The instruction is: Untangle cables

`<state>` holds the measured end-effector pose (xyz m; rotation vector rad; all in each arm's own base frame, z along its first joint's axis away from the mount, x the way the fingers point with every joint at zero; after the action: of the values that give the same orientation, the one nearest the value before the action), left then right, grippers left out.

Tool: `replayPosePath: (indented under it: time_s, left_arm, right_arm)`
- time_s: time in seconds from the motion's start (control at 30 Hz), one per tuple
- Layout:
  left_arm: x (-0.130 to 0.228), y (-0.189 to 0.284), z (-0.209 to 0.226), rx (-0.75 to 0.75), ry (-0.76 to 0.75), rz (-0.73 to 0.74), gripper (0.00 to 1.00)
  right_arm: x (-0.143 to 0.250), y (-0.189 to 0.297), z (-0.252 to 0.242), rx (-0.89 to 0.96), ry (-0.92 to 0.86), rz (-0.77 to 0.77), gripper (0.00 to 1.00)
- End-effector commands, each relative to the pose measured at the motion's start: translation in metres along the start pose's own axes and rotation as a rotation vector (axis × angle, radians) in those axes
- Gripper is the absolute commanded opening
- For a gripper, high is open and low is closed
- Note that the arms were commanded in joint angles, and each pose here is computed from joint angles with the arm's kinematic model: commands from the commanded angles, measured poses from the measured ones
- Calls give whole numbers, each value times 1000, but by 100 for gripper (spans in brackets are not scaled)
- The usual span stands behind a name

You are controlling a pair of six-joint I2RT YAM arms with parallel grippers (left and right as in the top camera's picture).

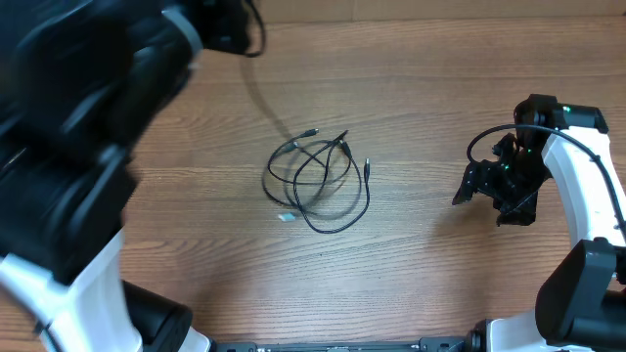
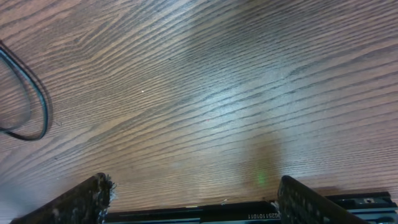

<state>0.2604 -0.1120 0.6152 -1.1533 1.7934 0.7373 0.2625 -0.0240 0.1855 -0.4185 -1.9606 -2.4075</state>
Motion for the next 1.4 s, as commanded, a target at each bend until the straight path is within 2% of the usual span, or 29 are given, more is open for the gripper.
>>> replayPosePath:
  time_s: [0.0,0.23,0.47,0.57,0.67,0.77,0.93,1.1,1.2,1.37]
  left_arm:
    - [-28,30,7,-63,-18,-148,4]
    - [-51,63,36,-316,-9,-317,4]
    - [-57,88,72,-736,7,-461,4]
    - [-59,107,87,-1005,18,-565,4]
    - [-54,119,98,-1203,36,-633,5]
    - [-46,117,107,-1313,30,-645,4]
    - [-29,87,136,-1411,-50,-501,4]
    - [-4,57,172,-1402,-67,-256,4]
    - [7,56,204,-1410,11,-136,4]
    - [17,75,268,-1389,256,29,4]
  right_arm:
    - [-1,7,0,1,7,-35,84]
    - [-1,7,0,1,7,-35,84]
    - [-1,7,1,-2,7,-35,84]
    - [-1,7,1,-2,7,-35,84]
    - [-1,7,1,-2,7,-35,84]
    - [-1,7,1,-2,7,-35,84]
    - [-1,7,1,-6,7,-35,84]
    - [-1,7,1,-6,7,-35,84]
    - [-1,7,1,-7,7,-35,84]
    - [-1,7,1,-7,7,-35,84]
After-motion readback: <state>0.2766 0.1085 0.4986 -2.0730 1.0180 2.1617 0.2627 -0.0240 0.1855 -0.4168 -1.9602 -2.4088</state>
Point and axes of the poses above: each gripper's point midway between its finger pads, its own y axis back along the fingers, its own z axis along the line the jaws close on, x = y × z, the point moved 8 cm from there along y, back along the fingers, and after that the axes turned 11 degrees about y, right-handed, at the moved point
